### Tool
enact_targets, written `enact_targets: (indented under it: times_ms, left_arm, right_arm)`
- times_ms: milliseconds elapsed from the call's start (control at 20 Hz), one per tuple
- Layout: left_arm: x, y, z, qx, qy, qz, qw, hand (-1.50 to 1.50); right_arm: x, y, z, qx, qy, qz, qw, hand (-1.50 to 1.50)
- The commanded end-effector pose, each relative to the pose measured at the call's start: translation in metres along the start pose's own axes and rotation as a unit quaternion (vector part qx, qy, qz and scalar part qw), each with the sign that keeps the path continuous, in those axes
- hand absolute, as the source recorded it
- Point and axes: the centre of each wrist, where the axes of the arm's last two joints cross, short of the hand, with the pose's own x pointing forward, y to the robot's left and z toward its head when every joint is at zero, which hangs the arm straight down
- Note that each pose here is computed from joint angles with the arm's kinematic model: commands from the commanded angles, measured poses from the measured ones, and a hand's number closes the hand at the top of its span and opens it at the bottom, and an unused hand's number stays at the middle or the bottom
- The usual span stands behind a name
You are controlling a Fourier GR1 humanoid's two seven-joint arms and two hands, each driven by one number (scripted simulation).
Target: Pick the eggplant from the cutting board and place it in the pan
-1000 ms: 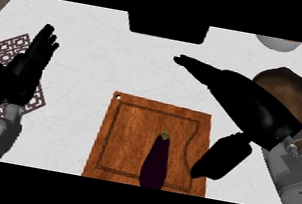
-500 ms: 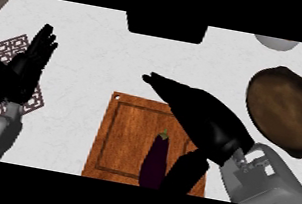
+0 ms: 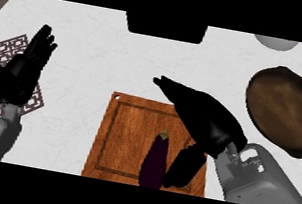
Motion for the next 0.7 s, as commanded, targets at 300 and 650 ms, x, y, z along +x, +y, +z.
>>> enact_targets:
  times_ms: [300, 650]
  left_arm:
    - [-0.003, -0.005, 0.007, 0.002, 0.001, -0.006, 1.0, 0.0]
    - [0.002, 0.002, -0.008, 0.002, -0.002, -0.004, 1.0, 0.0]
  right_arm:
    - [-0.045, 0.018, -0.031, 0.078, 0.03, 0.017, 0.996, -1.5]
    - [-0.004, 0.046, -0.036, 0.087, 0.028, 0.043, 0.995, -1.5]
